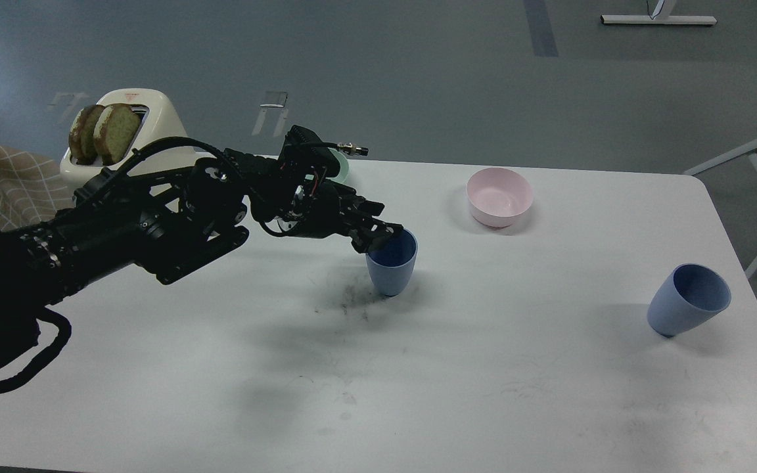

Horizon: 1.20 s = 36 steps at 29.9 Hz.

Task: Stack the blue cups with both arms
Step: 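Release the cup upright and raise the left arm away, then reach the right gripper to the other blue cup and grasp its rim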

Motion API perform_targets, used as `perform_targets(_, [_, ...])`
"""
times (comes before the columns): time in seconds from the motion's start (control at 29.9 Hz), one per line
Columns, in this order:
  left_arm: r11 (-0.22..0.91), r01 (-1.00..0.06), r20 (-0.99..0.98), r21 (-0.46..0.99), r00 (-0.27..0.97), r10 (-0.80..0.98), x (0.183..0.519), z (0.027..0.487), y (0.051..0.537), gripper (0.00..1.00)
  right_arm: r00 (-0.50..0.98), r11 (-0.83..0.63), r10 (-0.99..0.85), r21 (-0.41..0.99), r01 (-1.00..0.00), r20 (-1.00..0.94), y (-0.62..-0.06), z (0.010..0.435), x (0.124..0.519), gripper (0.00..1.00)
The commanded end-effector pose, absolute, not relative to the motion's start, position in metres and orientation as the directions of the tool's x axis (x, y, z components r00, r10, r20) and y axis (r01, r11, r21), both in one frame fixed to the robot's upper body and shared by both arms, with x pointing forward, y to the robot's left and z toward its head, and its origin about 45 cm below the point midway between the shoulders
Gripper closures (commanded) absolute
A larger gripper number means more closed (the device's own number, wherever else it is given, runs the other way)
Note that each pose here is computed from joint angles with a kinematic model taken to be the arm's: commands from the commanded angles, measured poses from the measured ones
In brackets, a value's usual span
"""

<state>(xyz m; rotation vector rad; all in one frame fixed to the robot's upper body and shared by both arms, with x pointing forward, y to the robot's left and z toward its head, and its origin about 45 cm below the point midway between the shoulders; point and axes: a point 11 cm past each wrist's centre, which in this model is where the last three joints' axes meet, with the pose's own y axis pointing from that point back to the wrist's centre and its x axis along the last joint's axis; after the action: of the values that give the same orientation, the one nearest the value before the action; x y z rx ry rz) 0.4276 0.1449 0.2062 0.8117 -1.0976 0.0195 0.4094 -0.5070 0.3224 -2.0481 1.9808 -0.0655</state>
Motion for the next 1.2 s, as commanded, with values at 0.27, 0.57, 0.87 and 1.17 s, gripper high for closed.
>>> perform_targets(0.27, [0.747,-0.654,0.494,-0.121,0.613,0.617,0.48,0.352,0.172,0.02,0.042,-0.056,-0.997,-0.251,-0.966,0.063,-0.536,0.388,0.389,0.0])
perform_targets(0.57, [0.416,-0.791,-0.029,-0.448,0.479,0.878,0.495,0.396,0.248,0.02,0.2,-0.255,-0.935,-0.164,-0.953,0.292,-0.482,0.391,0.388,0.0])
perform_targets(0.87, [0.262,-0.825,-0.209,-0.5,0.409,0.888,0.489,0.388,0.287,0.02,0.285,-0.31,-0.545,0.126,-0.942,0.789,-0.445,0.366,0.388,0.0])
perform_targets(1.17, [0.268,-0.828,-0.222,-0.492,0.417,0.881,0.484,0.378,0.284,0.02,0.446,-0.208,-0.167,0.411,-0.888,0.879,-0.46,0.313,0.343,0.0])
